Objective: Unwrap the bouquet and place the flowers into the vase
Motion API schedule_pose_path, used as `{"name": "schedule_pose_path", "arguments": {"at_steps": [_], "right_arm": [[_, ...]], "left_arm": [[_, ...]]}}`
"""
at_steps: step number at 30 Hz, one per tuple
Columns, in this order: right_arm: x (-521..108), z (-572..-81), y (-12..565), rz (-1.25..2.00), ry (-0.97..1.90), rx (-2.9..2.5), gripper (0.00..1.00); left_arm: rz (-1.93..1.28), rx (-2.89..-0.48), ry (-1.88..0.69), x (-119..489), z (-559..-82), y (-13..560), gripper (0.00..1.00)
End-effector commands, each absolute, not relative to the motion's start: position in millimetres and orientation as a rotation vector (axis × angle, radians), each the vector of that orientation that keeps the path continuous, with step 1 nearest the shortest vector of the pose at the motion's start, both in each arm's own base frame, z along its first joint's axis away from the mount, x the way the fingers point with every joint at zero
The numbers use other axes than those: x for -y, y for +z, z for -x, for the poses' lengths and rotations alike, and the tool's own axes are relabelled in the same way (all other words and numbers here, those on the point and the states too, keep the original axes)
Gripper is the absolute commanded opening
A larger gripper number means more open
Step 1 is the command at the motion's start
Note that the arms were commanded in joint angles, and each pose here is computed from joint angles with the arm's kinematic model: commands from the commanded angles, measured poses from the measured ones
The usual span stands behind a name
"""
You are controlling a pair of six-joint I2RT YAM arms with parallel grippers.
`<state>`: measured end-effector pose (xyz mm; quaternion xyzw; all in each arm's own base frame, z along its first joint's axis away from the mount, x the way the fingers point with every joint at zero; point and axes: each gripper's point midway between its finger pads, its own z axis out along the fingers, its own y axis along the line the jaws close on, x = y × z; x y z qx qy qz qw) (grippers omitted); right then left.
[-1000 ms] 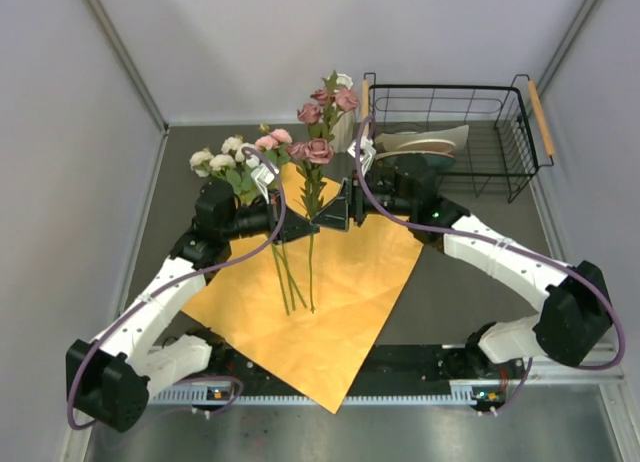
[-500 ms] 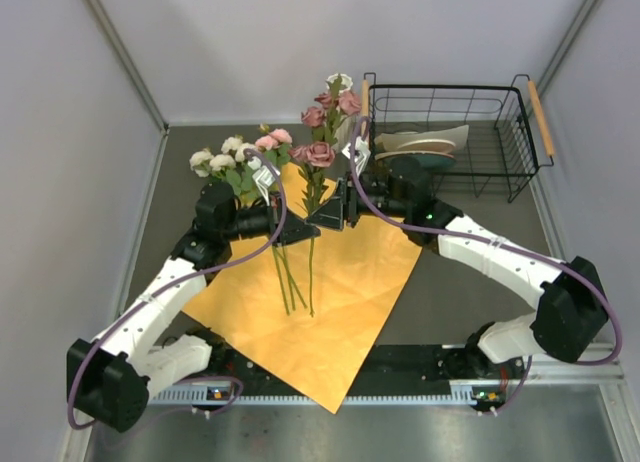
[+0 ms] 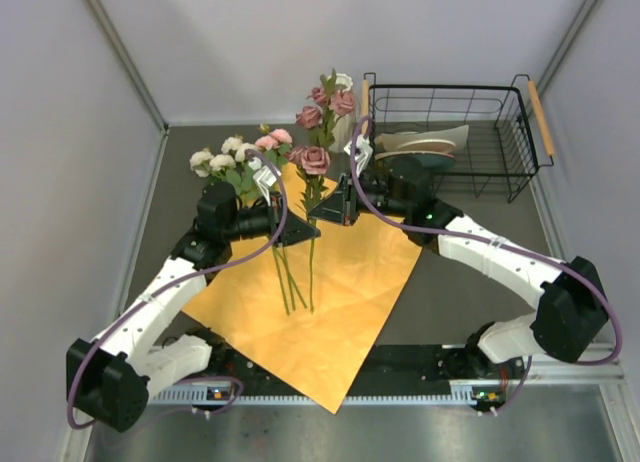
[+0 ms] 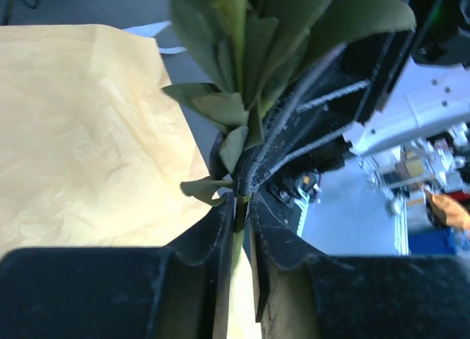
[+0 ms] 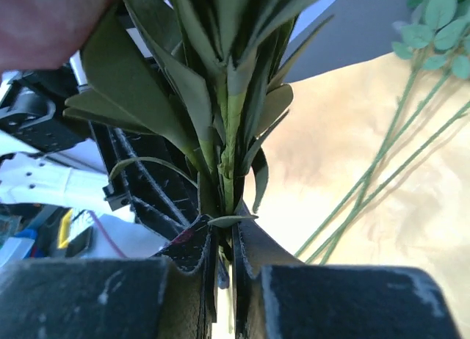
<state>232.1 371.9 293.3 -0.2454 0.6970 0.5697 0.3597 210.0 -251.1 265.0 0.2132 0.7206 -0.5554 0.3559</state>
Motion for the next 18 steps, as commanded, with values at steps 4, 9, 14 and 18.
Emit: {"name": "schedule_pose_path", "arguments": {"at_steps": [4,9,14,18], "right_arm": [[-355,-291,349,0.543,1.097,-1.608,0.0],[-315,-370,391,0.337,0.75,-1.444,0.0],[-267,-445,449,0.145,0.532,-1.27,0.0],[-257,-493,472,0.111,0.419,-1.17,0.0]], "left_arm": [[-0.325,-1.925,-1.158,224,-237,284,0.52],[-0.192,-1.844,-0.999,191,-230,310,0.58],[-0.161,-1.791,-1.028,182,-207,325,0.59],[-0.134,-1.812,-1.054,181,-201,311,0.6]]}}
